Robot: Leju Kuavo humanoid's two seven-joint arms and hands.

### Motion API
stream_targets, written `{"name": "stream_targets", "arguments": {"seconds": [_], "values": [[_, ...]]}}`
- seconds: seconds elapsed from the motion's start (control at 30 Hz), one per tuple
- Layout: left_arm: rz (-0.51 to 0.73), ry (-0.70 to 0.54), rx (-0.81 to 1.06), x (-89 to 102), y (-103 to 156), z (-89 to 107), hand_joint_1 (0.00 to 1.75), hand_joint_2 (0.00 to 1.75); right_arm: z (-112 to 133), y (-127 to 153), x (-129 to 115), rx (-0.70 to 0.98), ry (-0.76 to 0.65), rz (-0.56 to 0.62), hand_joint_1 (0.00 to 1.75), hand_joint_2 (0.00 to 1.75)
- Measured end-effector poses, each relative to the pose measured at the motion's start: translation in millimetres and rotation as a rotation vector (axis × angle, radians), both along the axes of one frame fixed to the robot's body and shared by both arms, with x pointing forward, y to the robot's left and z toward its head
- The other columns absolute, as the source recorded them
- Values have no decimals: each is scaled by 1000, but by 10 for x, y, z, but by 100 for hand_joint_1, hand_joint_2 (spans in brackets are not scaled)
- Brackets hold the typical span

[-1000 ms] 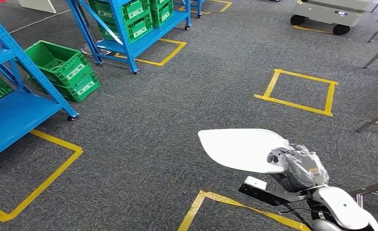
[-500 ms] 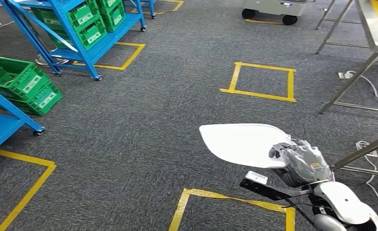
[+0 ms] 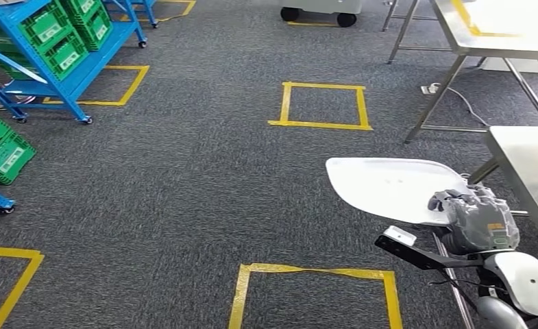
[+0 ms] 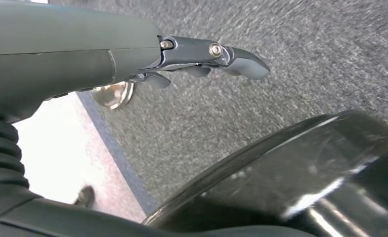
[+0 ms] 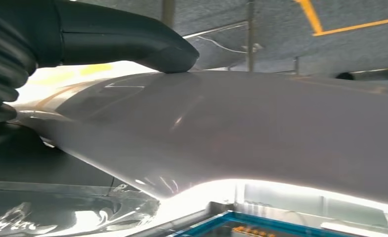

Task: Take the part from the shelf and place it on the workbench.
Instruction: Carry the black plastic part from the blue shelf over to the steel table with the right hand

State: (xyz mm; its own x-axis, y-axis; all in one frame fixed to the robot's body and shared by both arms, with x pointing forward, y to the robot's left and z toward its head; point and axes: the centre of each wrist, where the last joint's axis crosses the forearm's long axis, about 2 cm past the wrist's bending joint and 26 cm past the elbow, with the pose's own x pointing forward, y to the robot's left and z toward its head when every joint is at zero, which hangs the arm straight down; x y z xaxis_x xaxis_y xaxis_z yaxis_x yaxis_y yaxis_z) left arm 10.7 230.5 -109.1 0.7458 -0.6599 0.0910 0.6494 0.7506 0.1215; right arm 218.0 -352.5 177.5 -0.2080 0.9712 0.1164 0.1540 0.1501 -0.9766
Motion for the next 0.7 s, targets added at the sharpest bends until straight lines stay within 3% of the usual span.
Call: {"name": "stream_targets", "arguments": {"seconds": [0.47,0.7], "values": [[-22,-7,-12,73,30,0,0,175,193,-140,88,-20,-71,-41,175,175],[-64,17,8,144,202,-13,0,175,261,134,397,-22,-130,-11,175,175]]}}
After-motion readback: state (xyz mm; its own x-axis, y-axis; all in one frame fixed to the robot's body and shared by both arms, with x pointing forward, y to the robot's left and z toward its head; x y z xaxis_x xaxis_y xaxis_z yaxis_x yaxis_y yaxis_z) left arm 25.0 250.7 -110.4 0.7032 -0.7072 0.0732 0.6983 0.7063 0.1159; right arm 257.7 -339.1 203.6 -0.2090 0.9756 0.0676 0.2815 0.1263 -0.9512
